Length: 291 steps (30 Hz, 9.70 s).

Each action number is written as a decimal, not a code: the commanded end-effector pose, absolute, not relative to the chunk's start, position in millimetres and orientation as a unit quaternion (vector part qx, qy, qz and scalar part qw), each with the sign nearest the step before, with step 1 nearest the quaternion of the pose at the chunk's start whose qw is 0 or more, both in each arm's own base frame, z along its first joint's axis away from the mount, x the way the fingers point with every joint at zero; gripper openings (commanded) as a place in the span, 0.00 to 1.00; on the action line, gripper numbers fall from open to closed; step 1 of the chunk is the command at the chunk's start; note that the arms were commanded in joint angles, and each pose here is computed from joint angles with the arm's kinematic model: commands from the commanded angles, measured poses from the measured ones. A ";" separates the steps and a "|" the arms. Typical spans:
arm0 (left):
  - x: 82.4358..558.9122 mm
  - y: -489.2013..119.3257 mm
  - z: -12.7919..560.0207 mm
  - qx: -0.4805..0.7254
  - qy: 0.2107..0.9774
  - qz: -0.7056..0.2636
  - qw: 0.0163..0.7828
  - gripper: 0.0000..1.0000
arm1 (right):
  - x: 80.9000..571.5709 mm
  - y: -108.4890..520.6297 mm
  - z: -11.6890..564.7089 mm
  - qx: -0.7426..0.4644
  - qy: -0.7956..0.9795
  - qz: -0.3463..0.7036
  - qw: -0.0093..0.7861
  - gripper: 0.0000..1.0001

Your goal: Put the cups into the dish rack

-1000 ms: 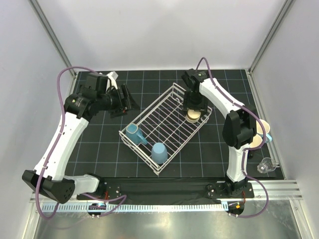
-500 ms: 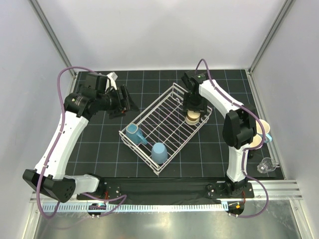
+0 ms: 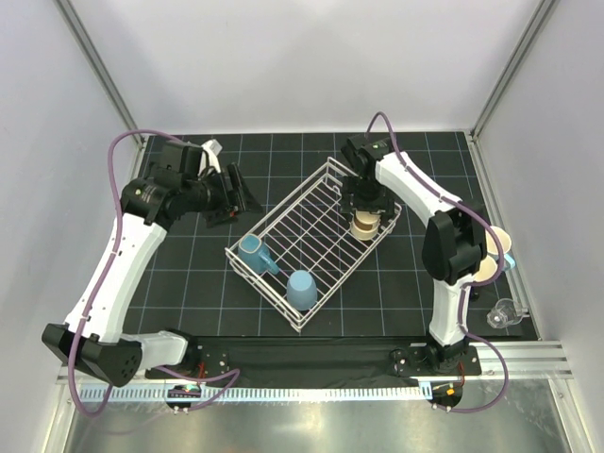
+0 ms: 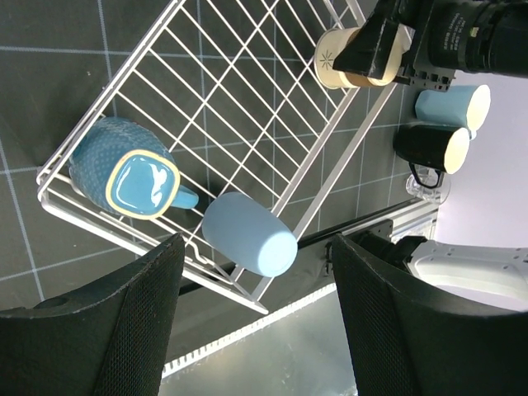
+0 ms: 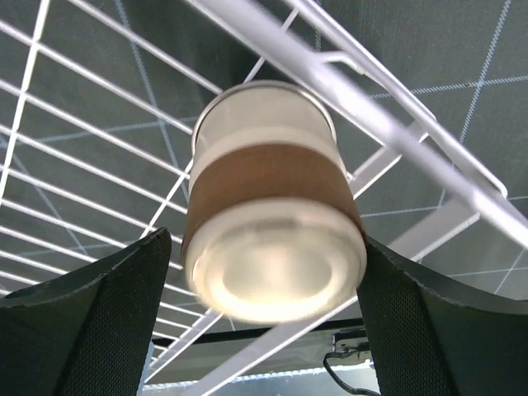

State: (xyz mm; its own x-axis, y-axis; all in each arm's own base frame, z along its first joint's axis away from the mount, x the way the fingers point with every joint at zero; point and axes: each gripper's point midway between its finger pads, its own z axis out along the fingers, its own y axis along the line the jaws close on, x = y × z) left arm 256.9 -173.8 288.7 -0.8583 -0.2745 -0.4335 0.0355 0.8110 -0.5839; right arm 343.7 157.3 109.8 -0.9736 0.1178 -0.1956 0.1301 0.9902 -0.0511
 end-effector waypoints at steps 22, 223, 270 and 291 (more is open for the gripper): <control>241.2 -191.9 316.2 -0.087 0.875 -0.395 0.267 0.74 | 306.6 89.3 261.1 0.071 0.954 0.029 0.290 0.86; 421.0 -362.5 163.5 0.101 0.917 -0.059 0.382 0.00 | 164.6 109.2 406.5 0.080 0.877 0.311 0.358 0.64; 418.0 -363.4 174.9 0.079 0.927 -0.118 0.348 0.51 | 171.8 110.1 406.5 0.064 0.883 0.305 0.349 0.64; 318.0 -298.6 312.3 0.071 0.876 -0.277 0.389 0.58 | 217.1 89.8 348.1 0.139 0.918 0.225 0.295 0.64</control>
State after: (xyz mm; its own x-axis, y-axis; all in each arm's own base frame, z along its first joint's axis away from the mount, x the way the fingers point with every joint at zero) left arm 333.7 -307.4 286.9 -0.7020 -0.0439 -0.7109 0.3093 0.8803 -0.3598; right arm 215.4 109.8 375.0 -0.7601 0.3660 -0.5370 -0.0207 0.8123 0.5829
